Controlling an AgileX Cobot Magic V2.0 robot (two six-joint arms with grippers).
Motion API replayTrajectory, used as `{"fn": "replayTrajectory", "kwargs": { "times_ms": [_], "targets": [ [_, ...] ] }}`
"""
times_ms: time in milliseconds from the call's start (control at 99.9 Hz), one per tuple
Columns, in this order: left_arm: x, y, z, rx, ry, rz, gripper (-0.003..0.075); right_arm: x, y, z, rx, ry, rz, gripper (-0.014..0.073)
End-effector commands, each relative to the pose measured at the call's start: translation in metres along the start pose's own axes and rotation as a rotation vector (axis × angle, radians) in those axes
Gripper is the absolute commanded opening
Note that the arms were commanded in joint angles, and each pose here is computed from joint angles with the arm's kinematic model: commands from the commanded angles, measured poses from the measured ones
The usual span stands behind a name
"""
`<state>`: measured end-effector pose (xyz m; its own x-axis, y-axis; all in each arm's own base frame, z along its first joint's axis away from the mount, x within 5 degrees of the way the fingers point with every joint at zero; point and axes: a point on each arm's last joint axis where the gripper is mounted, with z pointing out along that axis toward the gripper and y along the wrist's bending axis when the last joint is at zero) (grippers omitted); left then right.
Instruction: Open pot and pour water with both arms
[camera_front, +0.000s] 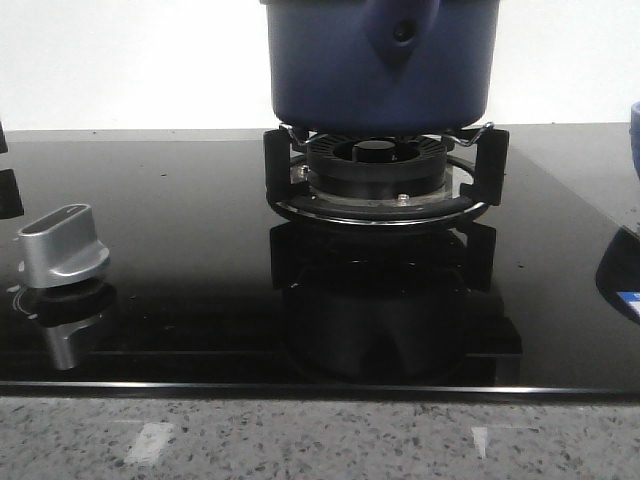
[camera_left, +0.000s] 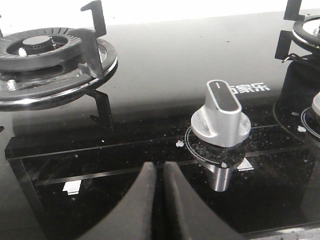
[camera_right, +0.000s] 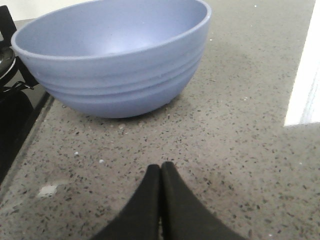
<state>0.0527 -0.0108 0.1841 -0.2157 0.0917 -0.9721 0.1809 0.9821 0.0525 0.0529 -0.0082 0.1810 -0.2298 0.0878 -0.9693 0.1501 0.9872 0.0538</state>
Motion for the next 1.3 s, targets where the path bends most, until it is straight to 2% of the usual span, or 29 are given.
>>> {"fn": "replayTrajectory", "kwargs": {
  "times_ms": [0, 80, 270, 490, 631, 731, 811, 951, 1091, 1211, 1291],
  "targets": [
    [0.005, 0.000, 0.001, -0.004, -0.040, -0.022, -0.0020, 0.006, 0.000, 0.001, 0.002, -0.016, -0.002, -0.0074],
    [0.005, 0.000, 0.001, -0.004, -0.040, -0.022, -0.0020, 0.006, -0.001, 0.001, 0.004, -0.020, -0.010, -0.0074],
    [0.005, 0.000, 0.001, -0.004, -0.042, -0.022, -0.0020, 0.000, -0.004, 0.001, 0.049, -0.085, -0.191, -0.0074],
    [0.003, 0.000, 0.001, -0.008, -0.064, -0.024, -0.0020, -0.008, -0.002, 0.000, 0.036, -0.168, -0.219, -0.0074],
    [0.000, -0.001, 0.001, 0.013, -0.094, -0.120, -0.0020, -0.016, 0.001, -0.002, 0.019, -0.261, -0.255, -0.0074],
    [-0.006, -0.002, 0.000, 0.041, -0.161, -0.299, -0.0020, -0.022, 0.004, -0.004, -0.002, -0.336, -0.251, -0.0074],
    [-0.010, -0.003, 0.000, 0.075, -0.190, -0.482, -0.0020, -0.027, 0.005, -0.005, -0.029, -0.390, -0.150, -0.0074],
    [-0.012, -0.003, -0.001, 0.096, -0.215, -0.623, -0.0020, -0.029, 0.003, -0.006, -0.074, -0.411, 0.192, -0.0074],
    [-0.016, 0.001, -0.002, 0.095, -0.268, -0.773, -0.0020, -0.029, 0.001, -0.006, -0.101, -0.400, 0.429, -0.0074],
    [-0.016, 0.001, -0.002, 0.098, -0.268, -0.788, -0.0020, -0.033, 0.000, -0.008, -0.117, -0.415, 0.557, -0.0074],
    [-0.019, 0.001, -0.003, 0.101, -0.276, -0.788, -0.0020, -0.044, 0.002, -0.013, -0.142, -0.410, 0.564, -0.0074]
  ]
}}
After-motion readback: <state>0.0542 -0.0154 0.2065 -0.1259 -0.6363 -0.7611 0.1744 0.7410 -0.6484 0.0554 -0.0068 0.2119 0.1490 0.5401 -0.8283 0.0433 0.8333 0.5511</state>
